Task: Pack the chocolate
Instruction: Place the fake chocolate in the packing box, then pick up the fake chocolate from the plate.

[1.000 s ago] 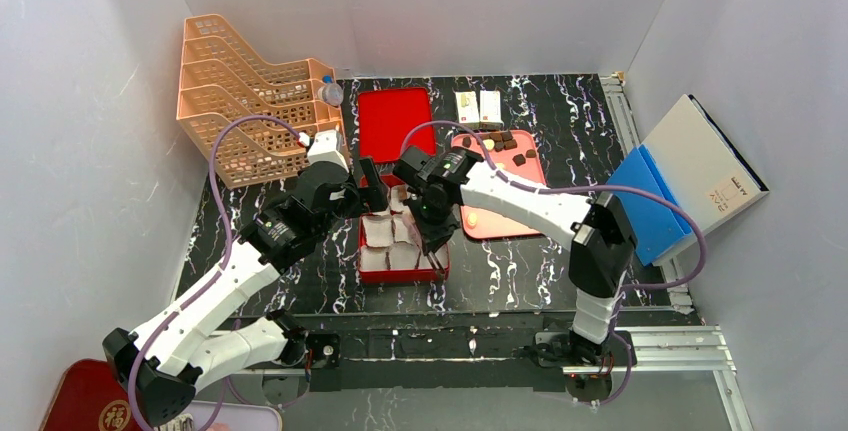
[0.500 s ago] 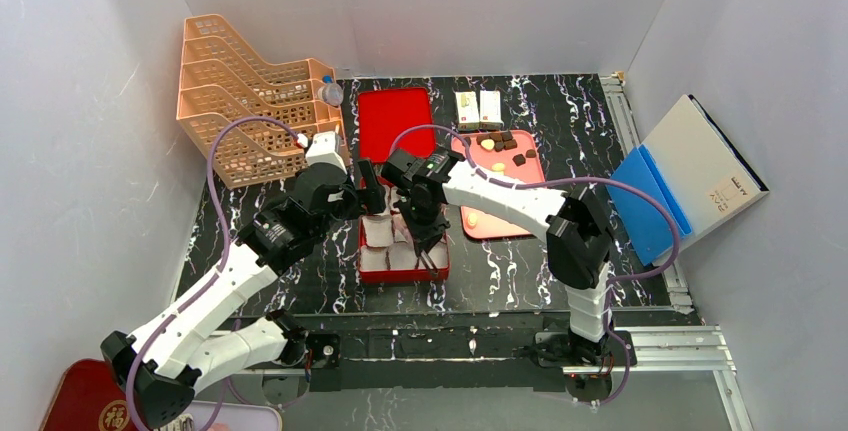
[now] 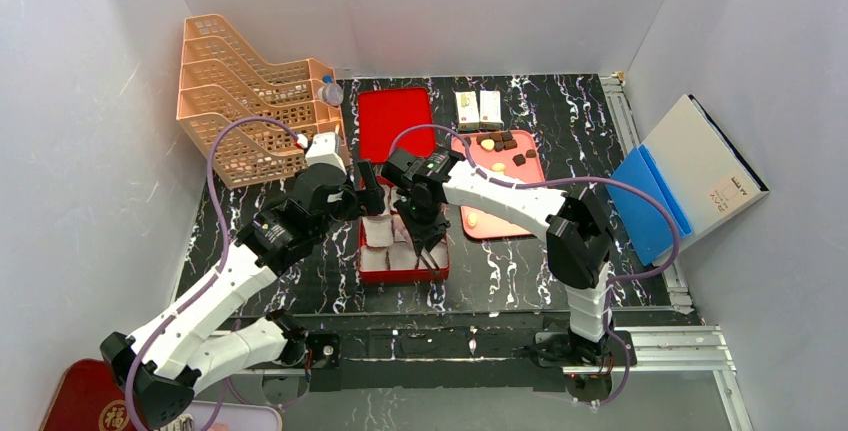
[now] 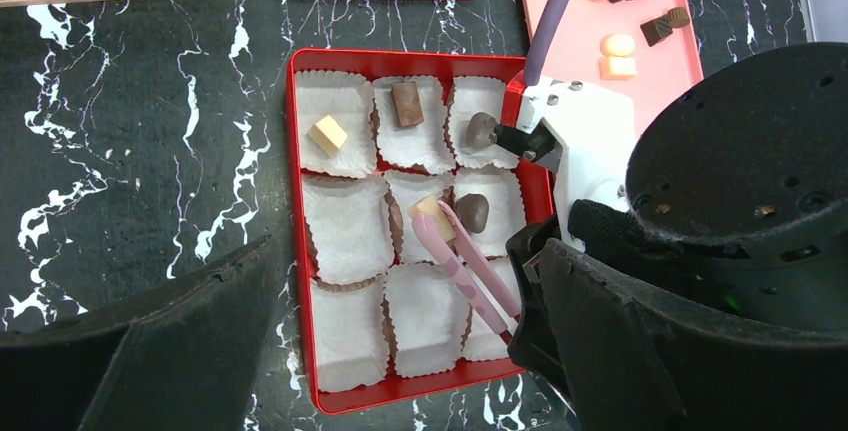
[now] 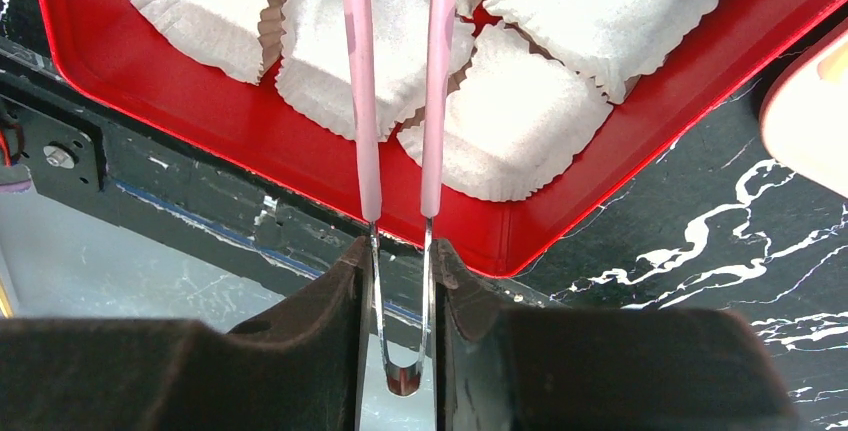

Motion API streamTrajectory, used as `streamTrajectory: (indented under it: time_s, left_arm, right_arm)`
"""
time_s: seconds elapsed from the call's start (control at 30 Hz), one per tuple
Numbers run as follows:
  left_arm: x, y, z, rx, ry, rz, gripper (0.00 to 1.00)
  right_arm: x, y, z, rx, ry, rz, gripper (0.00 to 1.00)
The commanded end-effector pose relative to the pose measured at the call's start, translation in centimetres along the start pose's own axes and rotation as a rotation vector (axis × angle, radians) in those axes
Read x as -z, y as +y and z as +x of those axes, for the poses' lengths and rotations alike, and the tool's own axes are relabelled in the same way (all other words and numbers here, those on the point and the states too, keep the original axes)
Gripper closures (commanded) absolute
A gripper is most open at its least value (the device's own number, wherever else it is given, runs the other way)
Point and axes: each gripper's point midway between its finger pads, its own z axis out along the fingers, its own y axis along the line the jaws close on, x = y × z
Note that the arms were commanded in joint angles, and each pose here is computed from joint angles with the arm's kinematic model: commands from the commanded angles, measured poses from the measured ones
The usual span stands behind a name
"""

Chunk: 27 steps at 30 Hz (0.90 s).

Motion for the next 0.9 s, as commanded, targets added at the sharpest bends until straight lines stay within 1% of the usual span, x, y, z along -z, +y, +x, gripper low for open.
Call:
streamTrajectory:
  time_s: [0.0, 0.17, 0.23, 0.5, 0.7, 0.87]
  left_arm:
    - [0.6, 0.8, -0.4, 0.000, -0.016, -0.023, 0.02]
    - [0.7, 0.8, -0.3, 0.006, -0.016, -0.021, 0.02]
    - [0.6, 0.8, -0.2, 0.006, -0.013, -0.021, 0.02]
    - [0.7, 0.9, -0.2, 0.007, -0.013, -0.020, 0.02]
    - [0.6, 0.8, -0.2, 0.006, -0.011, -0.020, 0.01]
    - [0.4, 0.5, -0.2, 0.003, -0.006, -0.015, 0.02]
  right_arm:
    - [0.8, 0.7, -0.8, 0.021, -0.030, -0.020, 0.69]
    - [0.8, 0.6, -0.7, 0.021, -0.030, -0.016, 0.67]
    - [0.8, 0.5, -0.7, 0.020, -0.031, -0.012, 0.65]
    - [0.9, 0.2, -0.7, 0.016, -0.033, -0.010, 0.65]
    - [2.2, 0.0, -1.4, 0.013, -0.081, 0.003, 0.67]
    - [4.8, -1.3, -2.8, -0.021, -0.166, 0.041, 0.73]
